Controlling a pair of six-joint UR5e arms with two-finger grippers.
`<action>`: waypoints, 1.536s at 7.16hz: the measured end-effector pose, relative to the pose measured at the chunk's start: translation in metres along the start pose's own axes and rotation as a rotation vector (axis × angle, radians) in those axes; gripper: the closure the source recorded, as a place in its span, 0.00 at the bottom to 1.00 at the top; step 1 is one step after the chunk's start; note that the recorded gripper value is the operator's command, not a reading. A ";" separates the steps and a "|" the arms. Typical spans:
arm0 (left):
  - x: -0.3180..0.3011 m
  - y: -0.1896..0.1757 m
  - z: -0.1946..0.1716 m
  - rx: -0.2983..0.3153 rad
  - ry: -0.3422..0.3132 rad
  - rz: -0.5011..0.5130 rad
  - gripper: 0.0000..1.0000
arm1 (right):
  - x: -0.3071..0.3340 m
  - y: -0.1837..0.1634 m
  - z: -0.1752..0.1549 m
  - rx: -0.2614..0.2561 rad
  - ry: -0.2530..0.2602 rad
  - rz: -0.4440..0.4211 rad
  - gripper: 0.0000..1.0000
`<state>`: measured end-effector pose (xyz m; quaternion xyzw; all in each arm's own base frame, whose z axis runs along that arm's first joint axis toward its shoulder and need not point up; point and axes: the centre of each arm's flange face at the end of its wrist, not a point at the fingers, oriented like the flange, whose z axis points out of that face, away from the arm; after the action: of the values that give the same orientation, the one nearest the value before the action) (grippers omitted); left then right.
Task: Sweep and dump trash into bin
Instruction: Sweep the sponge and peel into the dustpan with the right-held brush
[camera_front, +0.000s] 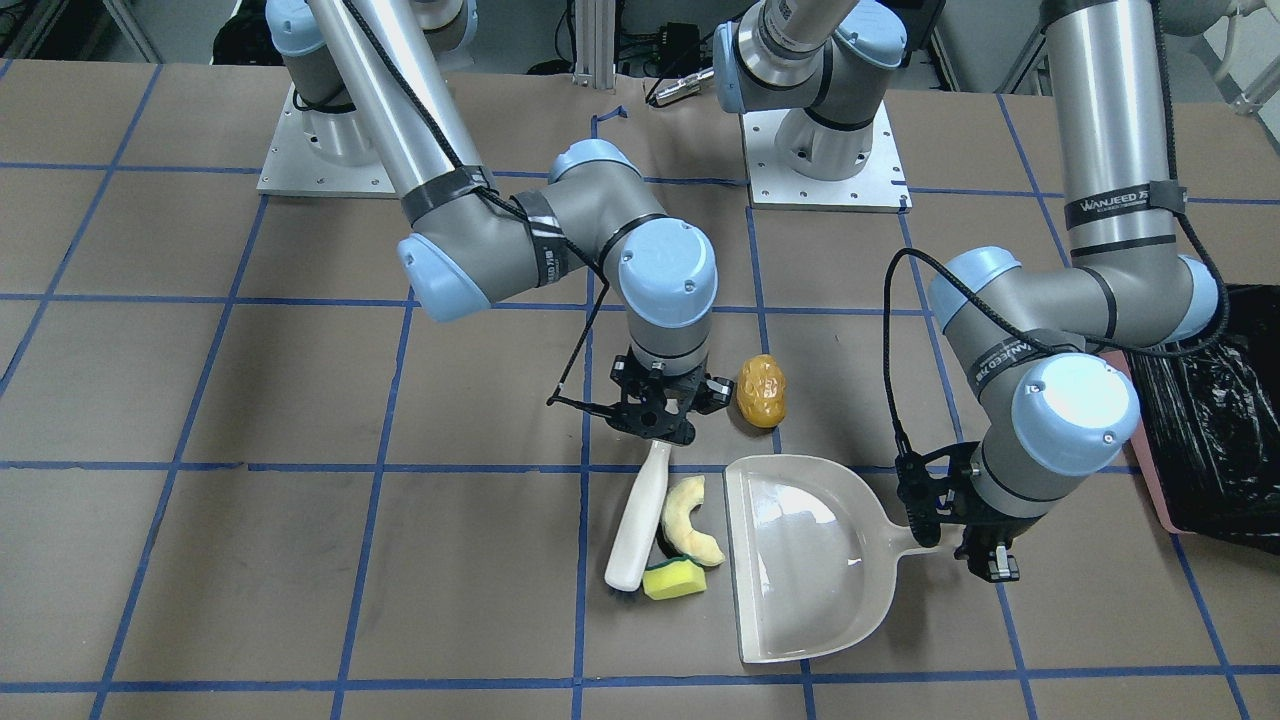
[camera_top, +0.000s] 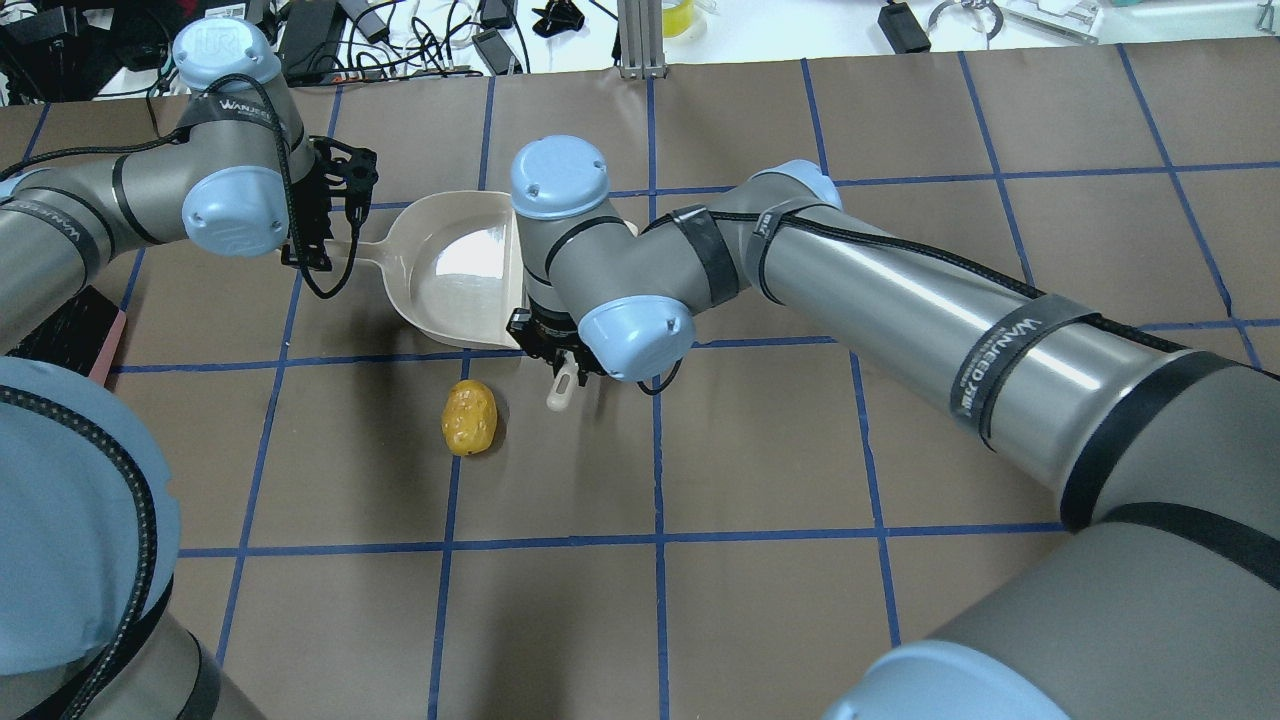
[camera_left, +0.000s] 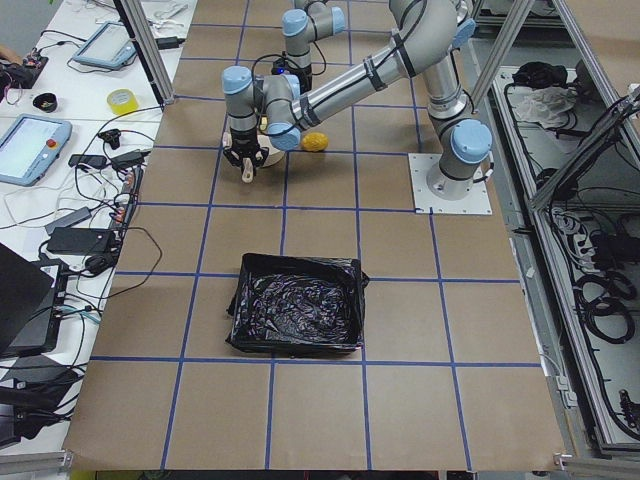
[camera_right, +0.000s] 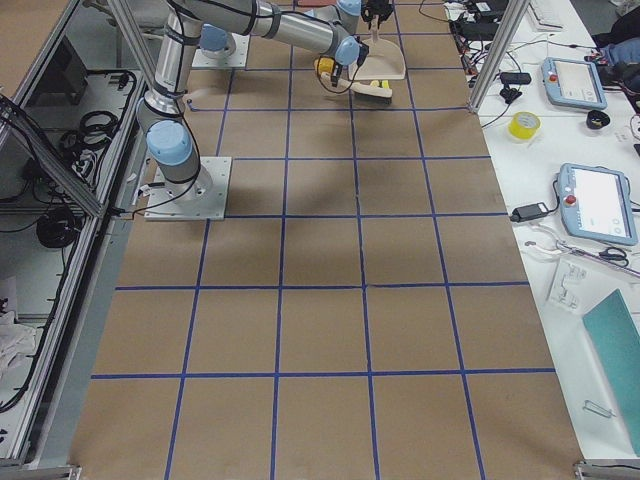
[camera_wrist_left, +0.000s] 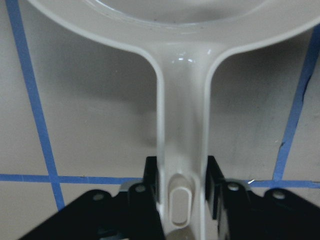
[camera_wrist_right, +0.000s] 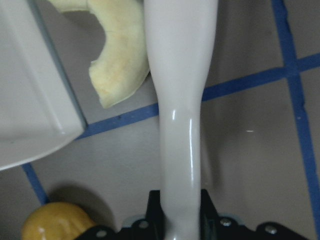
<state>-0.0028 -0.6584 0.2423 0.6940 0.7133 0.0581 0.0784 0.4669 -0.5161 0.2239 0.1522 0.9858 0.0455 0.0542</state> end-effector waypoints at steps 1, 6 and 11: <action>0.000 0.000 0.000 0.000 -0.001 0.000 1.00 | -0.026 -0.001 0.001 0.001 -0.030 0.017 1.00; 0.000 0.000 0.000 0.002 -0.001 -0.002 1.00 | -0.093 0.027 0.009 0.012 -0.078 0.018 1.00; 0.000 0.003 -0.009 0.009 -0.012 0.014 1.00 | -0.087 0.052 -0.050 0.004 -0.010 0.013 1.00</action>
<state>-0.0018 -0.6580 0.2517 0.6999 0.7080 0.0510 0.0791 0.5588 -0.4966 0.2875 0.1587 0.9846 0.0432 0.0587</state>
